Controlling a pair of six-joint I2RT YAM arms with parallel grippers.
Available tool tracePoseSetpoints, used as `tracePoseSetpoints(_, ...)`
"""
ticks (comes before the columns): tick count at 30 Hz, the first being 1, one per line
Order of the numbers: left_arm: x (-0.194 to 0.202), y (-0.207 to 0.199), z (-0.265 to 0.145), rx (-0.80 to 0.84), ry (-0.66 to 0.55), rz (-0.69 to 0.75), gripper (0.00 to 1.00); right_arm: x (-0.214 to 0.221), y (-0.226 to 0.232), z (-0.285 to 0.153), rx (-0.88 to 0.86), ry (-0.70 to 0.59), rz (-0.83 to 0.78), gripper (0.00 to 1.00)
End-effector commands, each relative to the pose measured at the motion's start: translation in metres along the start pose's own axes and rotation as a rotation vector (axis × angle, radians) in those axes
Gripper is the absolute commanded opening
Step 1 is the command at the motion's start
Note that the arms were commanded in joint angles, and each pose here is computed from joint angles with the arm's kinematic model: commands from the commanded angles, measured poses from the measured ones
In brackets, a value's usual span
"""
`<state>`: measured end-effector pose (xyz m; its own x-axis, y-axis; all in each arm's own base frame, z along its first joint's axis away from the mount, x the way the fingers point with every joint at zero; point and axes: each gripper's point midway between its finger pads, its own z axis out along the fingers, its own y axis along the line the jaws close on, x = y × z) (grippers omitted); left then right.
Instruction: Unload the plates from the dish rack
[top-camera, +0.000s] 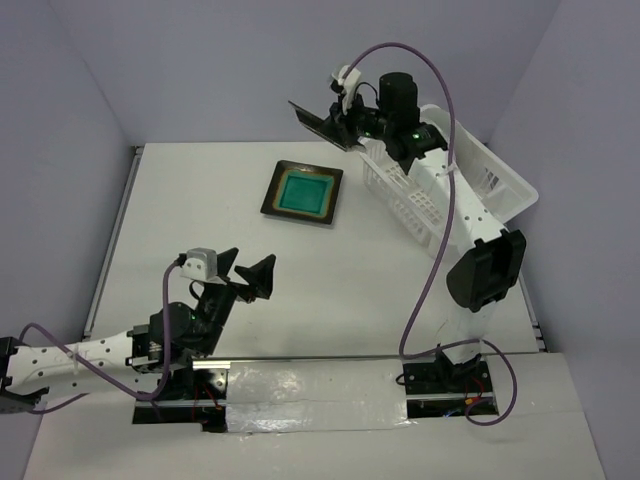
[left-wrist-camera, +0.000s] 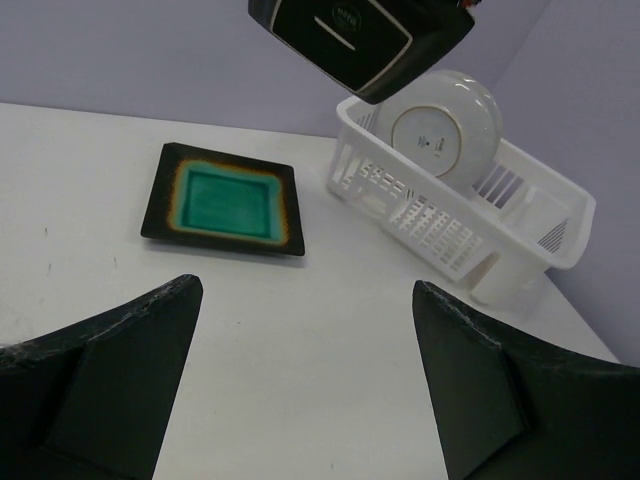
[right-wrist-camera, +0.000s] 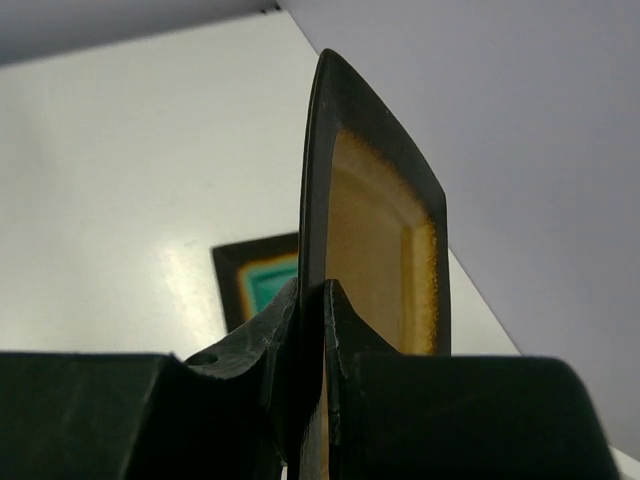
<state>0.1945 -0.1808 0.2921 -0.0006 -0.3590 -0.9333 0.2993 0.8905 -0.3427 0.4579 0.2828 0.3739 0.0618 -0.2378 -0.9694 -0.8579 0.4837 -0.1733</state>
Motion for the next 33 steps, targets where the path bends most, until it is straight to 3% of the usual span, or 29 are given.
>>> tracePoseSetpoints(1, -0.007, -0.001, -0.002, 0.017, -0.017, -0.056, 0.99, -0.065, -0.029, -0.014, 0.205, -0.153, -0.326, 0.0)
tracePoseSetpoints(8, -0.013, 0.009, -0.005, -0.014, -0.035, -0.082, 0.99, -0.008, -0.015, 0.039, 0.281, -0.009, -0.507, 0.0)
tracePoseSetpoints(15, -0.012, 0.016, -0.005, -0.05, -0.044, -0.086, 0.98, 0.004, 0.003, 0.066, 0.312, -0.044, -0.629, 0.0)
tracePoseSetpoints(33, -0.016, 0.033, -0.014, -0.066, -0.08, -0.175, 0.98, 0.105, 0.022, 0.101, 0.359, 0.006, -0.918, 0.0)
